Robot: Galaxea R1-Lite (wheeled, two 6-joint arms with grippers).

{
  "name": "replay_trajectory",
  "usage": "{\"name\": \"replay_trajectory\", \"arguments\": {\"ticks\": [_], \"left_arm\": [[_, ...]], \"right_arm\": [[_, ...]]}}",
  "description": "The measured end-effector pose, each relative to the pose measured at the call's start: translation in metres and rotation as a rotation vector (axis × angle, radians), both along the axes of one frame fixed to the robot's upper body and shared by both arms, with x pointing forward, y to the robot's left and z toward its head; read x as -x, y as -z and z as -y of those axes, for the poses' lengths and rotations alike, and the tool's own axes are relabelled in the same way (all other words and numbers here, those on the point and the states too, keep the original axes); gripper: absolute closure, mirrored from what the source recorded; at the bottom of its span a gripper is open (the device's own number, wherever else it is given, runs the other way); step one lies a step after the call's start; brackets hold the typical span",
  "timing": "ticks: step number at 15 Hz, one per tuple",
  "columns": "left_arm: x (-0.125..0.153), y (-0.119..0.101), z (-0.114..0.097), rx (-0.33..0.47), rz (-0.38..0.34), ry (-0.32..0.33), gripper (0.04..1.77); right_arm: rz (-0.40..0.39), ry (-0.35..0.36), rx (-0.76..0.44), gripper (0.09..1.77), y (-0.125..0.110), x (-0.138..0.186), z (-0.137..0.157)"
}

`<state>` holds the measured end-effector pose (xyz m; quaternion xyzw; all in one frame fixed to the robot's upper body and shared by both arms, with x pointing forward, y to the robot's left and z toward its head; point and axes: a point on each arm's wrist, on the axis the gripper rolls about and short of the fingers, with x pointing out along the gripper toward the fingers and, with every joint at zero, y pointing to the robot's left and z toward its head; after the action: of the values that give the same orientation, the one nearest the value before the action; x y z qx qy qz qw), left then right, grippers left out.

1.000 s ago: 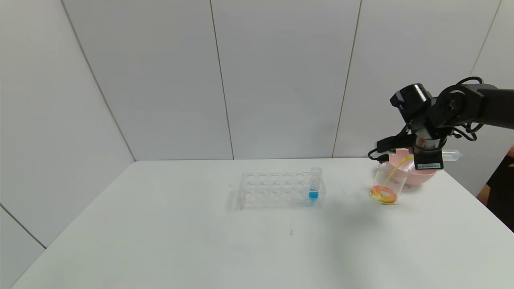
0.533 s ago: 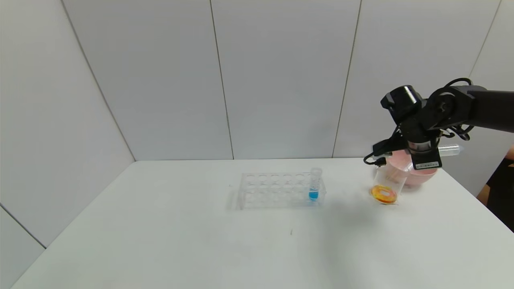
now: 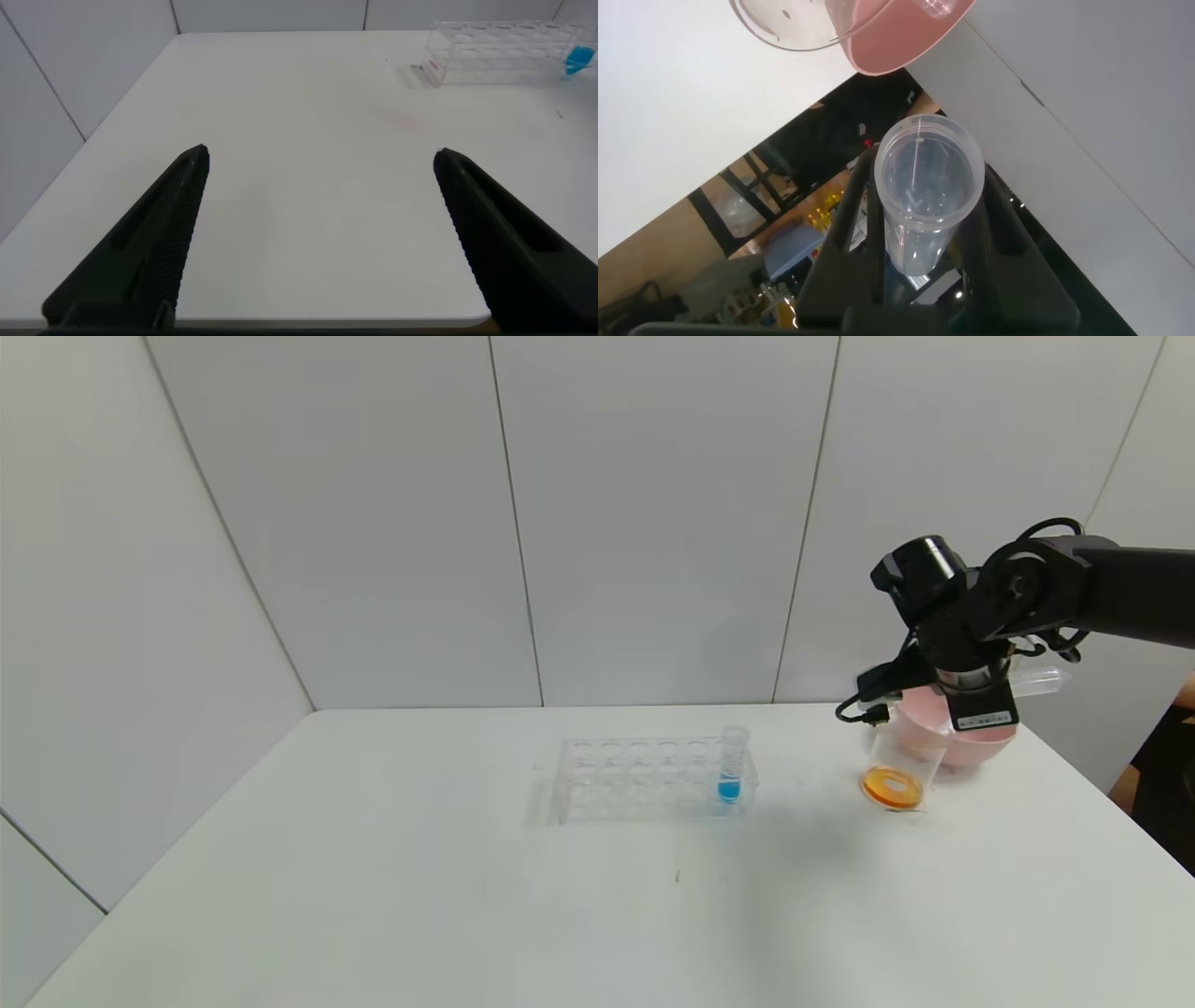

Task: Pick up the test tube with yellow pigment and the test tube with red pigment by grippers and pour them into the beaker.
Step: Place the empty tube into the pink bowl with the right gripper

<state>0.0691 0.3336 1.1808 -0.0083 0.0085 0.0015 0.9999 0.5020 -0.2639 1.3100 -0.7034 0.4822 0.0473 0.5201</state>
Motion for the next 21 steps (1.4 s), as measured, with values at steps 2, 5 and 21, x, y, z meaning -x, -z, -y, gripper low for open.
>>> {"name": "replay_trajectory", "arguments": {"ticks": [2, 5, 21], "left_arm": [[0.000, 0.000, 0.000, 0.000, 0.000, 0.000, 0.09], [0.000, 0.000, 0.000, 0.000, 0.000, 0.000, 0.09], [0.000, 0.000, 0.000, 0.000, 0.000, 0.000, 0.09]], "right_arm": [[0.002, 0.000, -0.001, 1.34, 0.000, 0.000, 0.000], [0.005, 0.006, -0.006, 1.34, -0.001, 0.001, 0.002], [0.132, 0.155, -1.248, 1.34, -0.025, 0.068, 0.132]]}}
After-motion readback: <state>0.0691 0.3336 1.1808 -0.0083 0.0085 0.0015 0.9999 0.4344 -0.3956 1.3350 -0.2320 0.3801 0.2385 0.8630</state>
